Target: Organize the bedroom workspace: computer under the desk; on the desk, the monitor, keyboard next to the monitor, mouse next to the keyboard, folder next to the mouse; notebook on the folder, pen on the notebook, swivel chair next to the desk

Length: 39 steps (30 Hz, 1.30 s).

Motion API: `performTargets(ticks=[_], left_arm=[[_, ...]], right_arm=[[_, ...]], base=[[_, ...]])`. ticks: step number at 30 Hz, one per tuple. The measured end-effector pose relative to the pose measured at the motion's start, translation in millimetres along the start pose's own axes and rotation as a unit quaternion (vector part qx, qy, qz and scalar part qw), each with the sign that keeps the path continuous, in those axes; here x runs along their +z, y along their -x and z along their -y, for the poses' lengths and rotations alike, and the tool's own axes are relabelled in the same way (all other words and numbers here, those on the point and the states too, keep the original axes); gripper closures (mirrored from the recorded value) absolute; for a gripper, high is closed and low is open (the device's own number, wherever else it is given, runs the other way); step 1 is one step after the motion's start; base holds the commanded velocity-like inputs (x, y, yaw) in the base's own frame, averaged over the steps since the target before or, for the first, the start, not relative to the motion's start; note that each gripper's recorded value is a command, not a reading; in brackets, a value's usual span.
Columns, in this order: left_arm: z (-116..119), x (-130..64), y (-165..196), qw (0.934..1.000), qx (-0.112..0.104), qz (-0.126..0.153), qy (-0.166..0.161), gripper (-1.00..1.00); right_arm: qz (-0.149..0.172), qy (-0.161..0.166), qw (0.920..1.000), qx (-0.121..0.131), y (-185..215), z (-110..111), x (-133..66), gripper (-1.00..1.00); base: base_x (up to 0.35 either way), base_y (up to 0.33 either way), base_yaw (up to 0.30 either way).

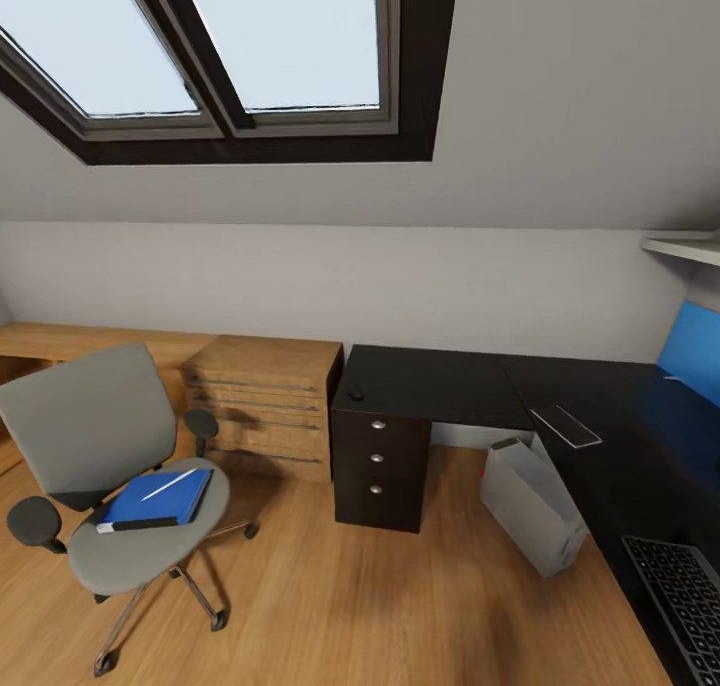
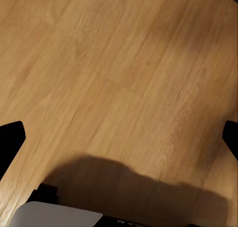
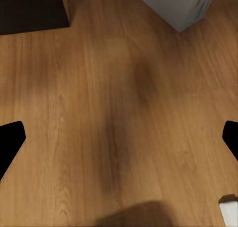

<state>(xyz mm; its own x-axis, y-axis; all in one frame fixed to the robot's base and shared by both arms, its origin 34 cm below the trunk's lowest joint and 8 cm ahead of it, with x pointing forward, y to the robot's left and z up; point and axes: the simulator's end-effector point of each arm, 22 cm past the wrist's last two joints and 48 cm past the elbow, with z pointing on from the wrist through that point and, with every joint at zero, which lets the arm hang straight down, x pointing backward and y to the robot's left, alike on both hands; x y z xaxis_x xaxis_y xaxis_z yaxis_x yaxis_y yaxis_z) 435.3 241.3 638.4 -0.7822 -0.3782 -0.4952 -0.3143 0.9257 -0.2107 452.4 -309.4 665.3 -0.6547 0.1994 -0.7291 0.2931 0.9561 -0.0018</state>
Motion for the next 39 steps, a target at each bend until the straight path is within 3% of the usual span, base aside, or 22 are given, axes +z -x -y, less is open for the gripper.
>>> performTargets(ticks=[5, 6, 7, 10, 14, 17, 23, 26, 27, 31, 39], left_arm=[[0.9, 0.0, -0.4, 1.0, 0.0, 0.0, -0.001, -1.0], [1.0, 0.0, -0.4, 1.0, 0.0, 0.0, -0.001, -1.0], [1.1, 0.0, -0.6, 1.0, 0.0, -0.001, -0.001, -1.0], [1.1, 0.0, -0.7, 1.0, 0.0, -0.001, -0.001, -1.0], [1.5, 0.0, -1.1, 1.0, 0.002, -0.001, -0.001, -1.0], [1.0, 0.0, -0.9, 1.0, 0.002, -0.001, -0.001, -1.0], [0.4, -0.1, -0.5, 1.0, 0.003, -0.001, -0.001, -1.0], [0.2, 0.0, -0.7, 1.0, 0.003, -0.001, 0.0, -1.0], [0.2, 0.0, -0.7, 1.0, 0.003, -0.001, 0.0, -1.0], [0.1, 0.0, -0.8, 1.0, 0.003, -0.001, 0.0, -1.0], [-3.6, -0.6, -5.3, 1.0, 0.006, -0.005, 0.004, -1.0]], right_arm=[[0.009, 0.006, 0.9999, 0.001, 6.2, -4.9, 1.1, -1.0], [0.018, 0.011, 0.9998, 0.005, 13.1, -11.5, 2.3, -1.0], [0.035, 0.029, 0.9989, 0.013, 27.4, -35.6, 3.8, -1.0], [0.005, 0.016, 0.9998, 0.012, -0.3, -26.1, -3.6, -1.0], [-0.011, 0.007, 0.9999, 0.009, -21.5, -15.3, -12.0, -1.0], [-0.005, 0.008, 0.9999, 0.011, -18.4, -16.0, -11.5, -1.0], [0.042, 0.013, 0.9986, 0.029, 26.1, -18.6, 1.4, -1.0], [0.05, -0.031, 0.995, 0.081, 33.4, 13.8, 4.8, -1.0], [0.046, -0.035, 0.9947, 0.085, 29.4, 16.6, 3.8, -1.0], [0.024, -0.04, 0.9957, 0.08, 7.2, 17.9, -2.5, -1.0], [0.023, -0.043, 0.9958, 0.077, 3.6, 21.1, -4.3, -1.0]], base=[[0.331, 0.0, 0.0], [0.331, 0.0, 0.0], [0.331, 0.0, 0.0], [0.331, 0.0, 0.0], [0.331, 0.0, 0.0], [0.331, 0.0, 0.0], [0.331, 0.0, 0.0], [0.33, 0.0, 0.0], [0.33, 0.0, 0.0], [0.331, 0.0, 0.0], [0.331, 0.0, 0.0]])
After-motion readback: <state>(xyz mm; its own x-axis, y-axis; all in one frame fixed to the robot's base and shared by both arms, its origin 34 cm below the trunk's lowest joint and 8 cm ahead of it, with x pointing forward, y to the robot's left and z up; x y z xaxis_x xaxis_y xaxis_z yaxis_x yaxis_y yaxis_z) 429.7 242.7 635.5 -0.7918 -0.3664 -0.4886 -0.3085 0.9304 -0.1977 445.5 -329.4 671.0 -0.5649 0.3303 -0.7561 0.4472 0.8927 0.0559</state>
